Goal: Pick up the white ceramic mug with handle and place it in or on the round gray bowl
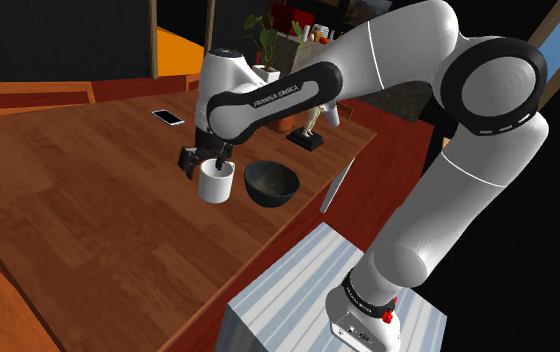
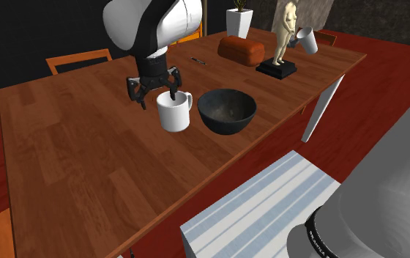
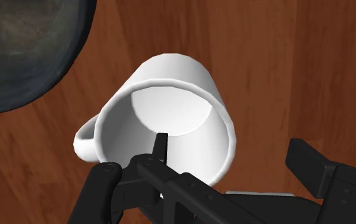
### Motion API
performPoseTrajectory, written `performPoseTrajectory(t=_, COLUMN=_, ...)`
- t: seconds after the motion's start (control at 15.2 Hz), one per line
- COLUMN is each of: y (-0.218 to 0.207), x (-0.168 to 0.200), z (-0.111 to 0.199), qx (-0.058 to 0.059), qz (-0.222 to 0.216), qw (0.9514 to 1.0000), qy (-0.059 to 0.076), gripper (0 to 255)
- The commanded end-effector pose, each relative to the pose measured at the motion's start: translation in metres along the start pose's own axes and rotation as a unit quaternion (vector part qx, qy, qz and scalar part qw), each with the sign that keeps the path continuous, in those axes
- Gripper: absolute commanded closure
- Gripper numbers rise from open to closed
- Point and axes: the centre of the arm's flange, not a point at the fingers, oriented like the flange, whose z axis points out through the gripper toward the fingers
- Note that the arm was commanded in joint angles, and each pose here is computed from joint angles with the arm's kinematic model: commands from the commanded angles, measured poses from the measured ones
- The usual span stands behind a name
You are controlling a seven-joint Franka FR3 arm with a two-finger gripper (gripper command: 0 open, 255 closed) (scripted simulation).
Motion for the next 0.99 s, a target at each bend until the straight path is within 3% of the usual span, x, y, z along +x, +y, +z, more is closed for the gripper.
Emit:
performPoseTrajectory(t=0.0, y=-0.001, x=0.001, z=0.01, qx=0.0, qz=0.0, qw=1.0, qy=0.001, gripper=0)
performPoseTrajectory(t=0.26, y=-0.001, x=0.001, z=0.029, qx=0.0, qz=0.0, qw=1.0, qy=0.001, gripper=0)
performPoseTrajectory(t=0.79, y=-0.001, x=0.001, z=0.029, qx=0.0, qz=0.0, qw=1.0, qy=0.001, gripper=0)
performPoseTrajectory(t=0.86, y=-0.001, x=0.001, z=0.029, qx=0.0, qz=0.0, qw=1.0, qy=0.001, gripper=255)
performPoseTrajectory(t=0.92, y=-0.001, x=0.001, z=0.029, qx=0.0, qz=0.0, qw=1.0, qy=0.001, gripper=255)
